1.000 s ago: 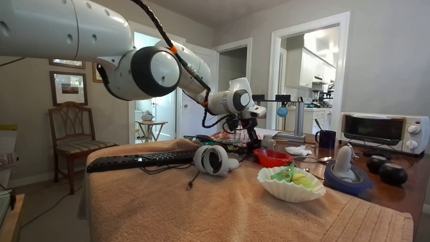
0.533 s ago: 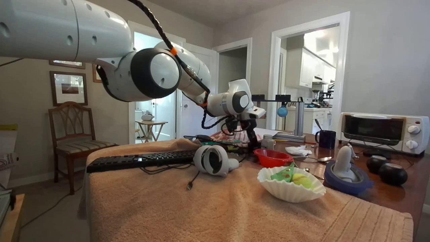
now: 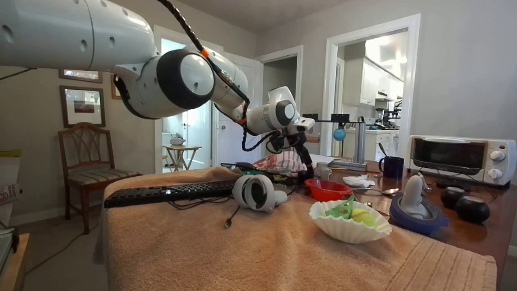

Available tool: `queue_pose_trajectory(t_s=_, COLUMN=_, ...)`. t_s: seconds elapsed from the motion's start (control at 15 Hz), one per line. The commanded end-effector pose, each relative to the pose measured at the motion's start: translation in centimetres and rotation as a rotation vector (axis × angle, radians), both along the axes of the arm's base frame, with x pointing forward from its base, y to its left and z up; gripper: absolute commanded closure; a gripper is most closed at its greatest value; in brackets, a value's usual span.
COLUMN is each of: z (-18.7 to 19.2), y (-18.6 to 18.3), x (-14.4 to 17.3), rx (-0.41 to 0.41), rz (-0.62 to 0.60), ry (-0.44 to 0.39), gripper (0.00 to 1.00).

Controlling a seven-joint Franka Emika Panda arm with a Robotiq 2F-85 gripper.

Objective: Pour contents of the black pot into the orange bowl

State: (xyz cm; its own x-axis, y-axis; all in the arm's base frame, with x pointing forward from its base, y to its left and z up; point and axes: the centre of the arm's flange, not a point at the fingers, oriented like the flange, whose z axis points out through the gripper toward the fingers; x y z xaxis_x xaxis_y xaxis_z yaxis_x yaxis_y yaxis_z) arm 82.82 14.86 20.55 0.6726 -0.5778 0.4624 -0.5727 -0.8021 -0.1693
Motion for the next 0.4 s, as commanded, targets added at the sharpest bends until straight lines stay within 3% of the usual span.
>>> queue_pose_trajectory(t_s=0.0, z=2.1, y=0.4, x=-5.1, rx=-0.117, rz=-0.004, ry=0.004, gripper=0.0)
queue_pose_trajectory(t_s=0.2, z=3.0, y=1.0, x=-5.7, rx=-0.28, rz=0.071, ry=0.055, gripper=0.0)
queue_pose_trajectory(t_s=0.27, z=2.1, y=1.4, x=-0.4, rx=-0.195, rz=0.038, ry=0.024, gripper=0.0)
queue_pose_trajectory(t_s=0.33, z=2.3, y=1.7, x=-0.5, rx=-0.224, rz=0.047, ry=0.034, gripper=0.0)
